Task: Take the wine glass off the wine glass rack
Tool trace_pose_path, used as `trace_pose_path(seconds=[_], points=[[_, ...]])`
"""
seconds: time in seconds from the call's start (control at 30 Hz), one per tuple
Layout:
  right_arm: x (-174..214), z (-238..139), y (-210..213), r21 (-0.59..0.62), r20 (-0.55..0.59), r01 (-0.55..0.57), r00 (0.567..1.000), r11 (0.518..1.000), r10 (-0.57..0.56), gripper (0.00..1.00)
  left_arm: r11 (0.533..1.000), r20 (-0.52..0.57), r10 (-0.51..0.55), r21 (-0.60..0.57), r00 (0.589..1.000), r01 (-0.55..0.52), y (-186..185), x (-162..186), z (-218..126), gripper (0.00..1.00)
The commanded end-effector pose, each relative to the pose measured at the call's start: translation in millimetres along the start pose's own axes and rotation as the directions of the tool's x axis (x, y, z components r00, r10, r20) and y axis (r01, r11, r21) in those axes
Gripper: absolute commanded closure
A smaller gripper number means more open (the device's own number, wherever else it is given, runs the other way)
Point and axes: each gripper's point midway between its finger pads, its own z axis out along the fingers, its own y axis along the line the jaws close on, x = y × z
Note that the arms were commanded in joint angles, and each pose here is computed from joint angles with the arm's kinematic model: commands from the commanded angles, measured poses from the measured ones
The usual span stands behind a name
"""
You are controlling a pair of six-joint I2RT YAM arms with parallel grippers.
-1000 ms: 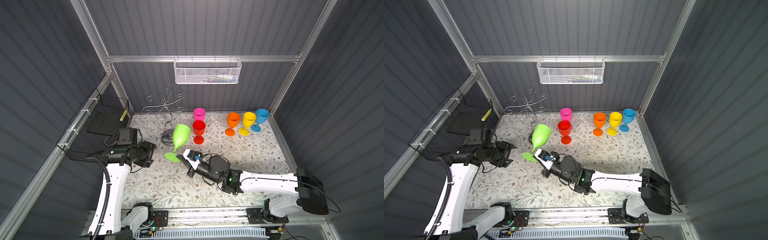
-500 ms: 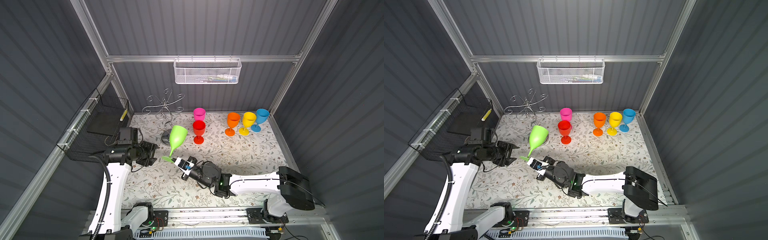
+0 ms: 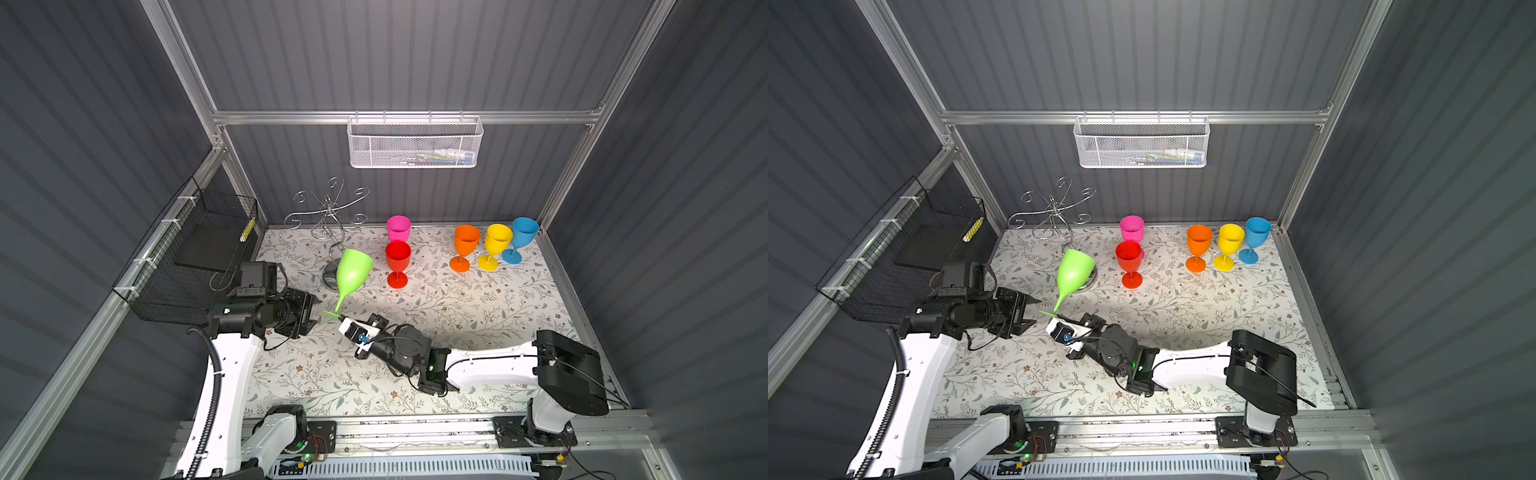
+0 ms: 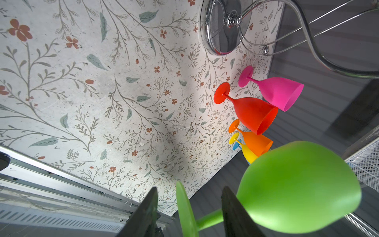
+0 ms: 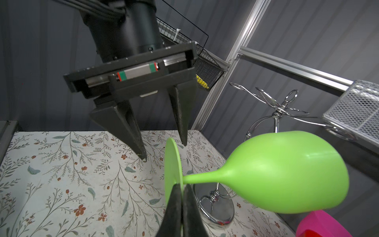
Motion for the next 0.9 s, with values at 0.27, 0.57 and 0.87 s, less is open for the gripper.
trace_pose_path(seconds=[0.27, 0.57, 0.87], points=[[-17, 12, 8, 0.021, 0.045, 0.057, 0.997, 0.998, -0.057, 1.0, 1.0, -0.014, -0.006, -0.007, 1.0, 0.006, 6, 5, 6, 0.51], [-17, 14, 11, 0.024, 0.045, 0.091, 0.995, 0.996, -0.092, 1.0, 1.0, -0.019, -0.008, -0.015, 1.0, 0.008, 9, 4, 13, 0.68], [-14, 17, 15, 0.033, 0.034, 0.138, 0.99, 0.99, -0.139, 1.0, 1.0, -0.004, -0.001, -0.014, 1.0, 0.001, 12, 3, 13, 0.86]])
